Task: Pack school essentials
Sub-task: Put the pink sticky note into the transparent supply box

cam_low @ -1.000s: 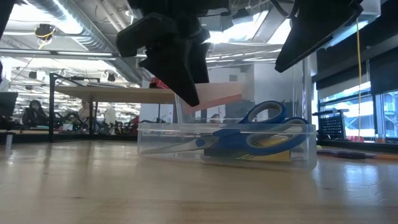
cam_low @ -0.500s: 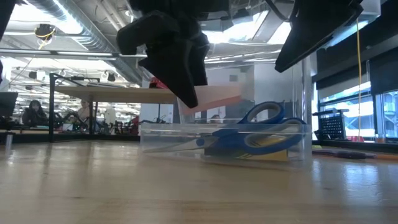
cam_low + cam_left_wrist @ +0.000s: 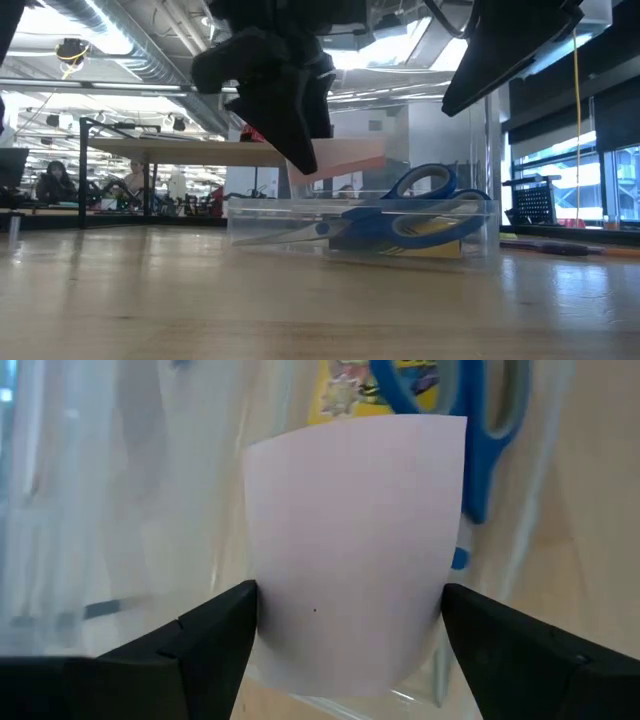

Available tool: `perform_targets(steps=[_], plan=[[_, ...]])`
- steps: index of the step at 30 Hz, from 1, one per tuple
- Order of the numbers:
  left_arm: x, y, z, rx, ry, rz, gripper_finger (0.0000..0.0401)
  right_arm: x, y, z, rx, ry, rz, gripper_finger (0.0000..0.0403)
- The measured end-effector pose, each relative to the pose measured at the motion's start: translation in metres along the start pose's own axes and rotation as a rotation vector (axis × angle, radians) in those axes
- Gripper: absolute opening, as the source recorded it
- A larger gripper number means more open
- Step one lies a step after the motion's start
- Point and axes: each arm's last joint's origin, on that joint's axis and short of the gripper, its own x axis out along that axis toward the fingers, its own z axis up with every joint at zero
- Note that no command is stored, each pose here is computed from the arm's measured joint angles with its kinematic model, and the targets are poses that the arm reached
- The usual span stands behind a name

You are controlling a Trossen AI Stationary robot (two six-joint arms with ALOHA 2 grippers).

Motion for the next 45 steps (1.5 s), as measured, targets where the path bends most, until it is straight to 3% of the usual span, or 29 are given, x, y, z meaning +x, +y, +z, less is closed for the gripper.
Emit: perform_targets(steps=[11, 23, 38, 45], plan=[[0.004, 0.008, -0.001, -0.054, 0.017, -0.024, 0.0303, 0.0, 0.0, 0.0, 0.003, -0.004, 0.003, 0.0145], [0.003, 0.005, -0.001, 0.084, 0.009, -0.025, 0.0302, 0.0, 0.0, 0.001, 0.004, -0.005, 0.005, 0.0145], [0.008, 0.017, -0.001, 0.06, 0.018, -0.021, 0.0304, 0.0, 0.0, 0.001, 0.004, -0.004, 0.004, 0.0145], [0.008, 0.017, -0.001, 0.067, 0.019, -0.008, 0.0364, 0.0, 0.0, 0.001, 0.004, -0.004, 0.004, 0.0145]])
